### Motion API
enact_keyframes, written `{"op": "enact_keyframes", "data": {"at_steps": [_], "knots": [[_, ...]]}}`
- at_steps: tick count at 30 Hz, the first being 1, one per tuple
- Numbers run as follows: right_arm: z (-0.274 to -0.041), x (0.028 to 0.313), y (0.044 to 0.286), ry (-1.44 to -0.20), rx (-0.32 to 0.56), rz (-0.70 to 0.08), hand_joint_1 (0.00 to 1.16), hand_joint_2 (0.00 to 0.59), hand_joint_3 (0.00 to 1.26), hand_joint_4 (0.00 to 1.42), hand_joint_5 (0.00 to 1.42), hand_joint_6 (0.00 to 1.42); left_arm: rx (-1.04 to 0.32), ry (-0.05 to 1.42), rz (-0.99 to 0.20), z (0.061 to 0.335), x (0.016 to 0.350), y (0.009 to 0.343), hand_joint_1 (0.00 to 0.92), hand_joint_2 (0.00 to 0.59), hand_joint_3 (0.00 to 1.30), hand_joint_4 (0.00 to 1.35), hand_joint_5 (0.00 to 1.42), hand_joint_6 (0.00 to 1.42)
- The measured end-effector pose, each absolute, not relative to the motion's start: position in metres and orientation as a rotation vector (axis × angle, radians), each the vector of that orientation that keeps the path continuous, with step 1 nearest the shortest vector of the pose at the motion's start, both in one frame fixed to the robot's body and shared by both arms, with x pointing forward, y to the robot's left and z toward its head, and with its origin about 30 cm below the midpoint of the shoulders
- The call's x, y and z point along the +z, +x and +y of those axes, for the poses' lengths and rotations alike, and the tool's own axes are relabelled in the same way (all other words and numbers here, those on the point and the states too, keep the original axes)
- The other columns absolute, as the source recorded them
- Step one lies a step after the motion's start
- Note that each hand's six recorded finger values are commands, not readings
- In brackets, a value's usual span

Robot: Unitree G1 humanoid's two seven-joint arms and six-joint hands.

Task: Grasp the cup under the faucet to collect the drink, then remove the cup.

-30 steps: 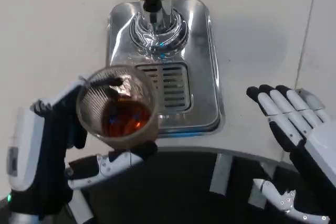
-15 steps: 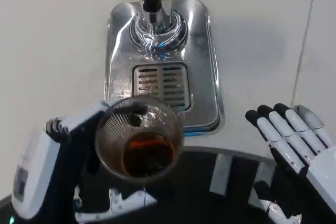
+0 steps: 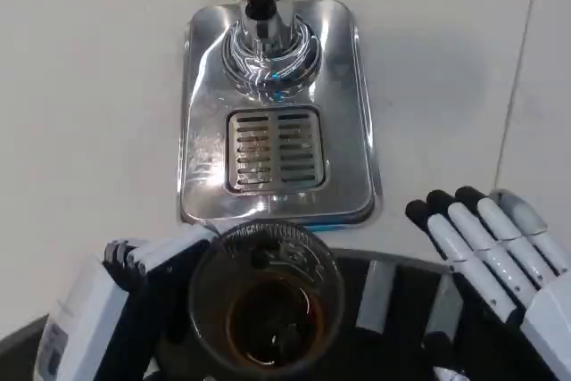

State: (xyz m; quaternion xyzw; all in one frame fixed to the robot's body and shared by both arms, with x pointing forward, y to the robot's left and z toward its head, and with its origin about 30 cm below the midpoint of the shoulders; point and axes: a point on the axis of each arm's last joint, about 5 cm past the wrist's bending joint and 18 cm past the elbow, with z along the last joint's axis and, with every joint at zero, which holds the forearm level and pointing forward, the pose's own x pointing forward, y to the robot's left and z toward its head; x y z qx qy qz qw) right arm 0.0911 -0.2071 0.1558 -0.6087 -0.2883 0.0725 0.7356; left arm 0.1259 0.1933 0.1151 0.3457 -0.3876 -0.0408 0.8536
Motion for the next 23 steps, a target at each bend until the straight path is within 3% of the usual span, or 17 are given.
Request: {"op": "enact_keyframes", "data": {"at_steps": [9, 23], "knots": [[-0.202, 0.16, 0.076, -1.319, 0.17, -0.633, 0.21, 0.586, 0.0, 0.0, 0.0, 0.0, -0.085, 0.712, -0.829, 0.19, 0.115, 0.125, 0.727, 0.105, 1.17, 1.24, 1.35, 1.42], [-0.197, 0.158, 0.073, -1.299, 0.18, -0.601, 0.22, 0.586, 0.0, 0.0, 0.0, 0.0, -0.076, 0.712, -0.838, 0.191, 0.116, 0.125, 0.727, 0.105, 1.17, 1.24, 1.35, 1.42]]}}
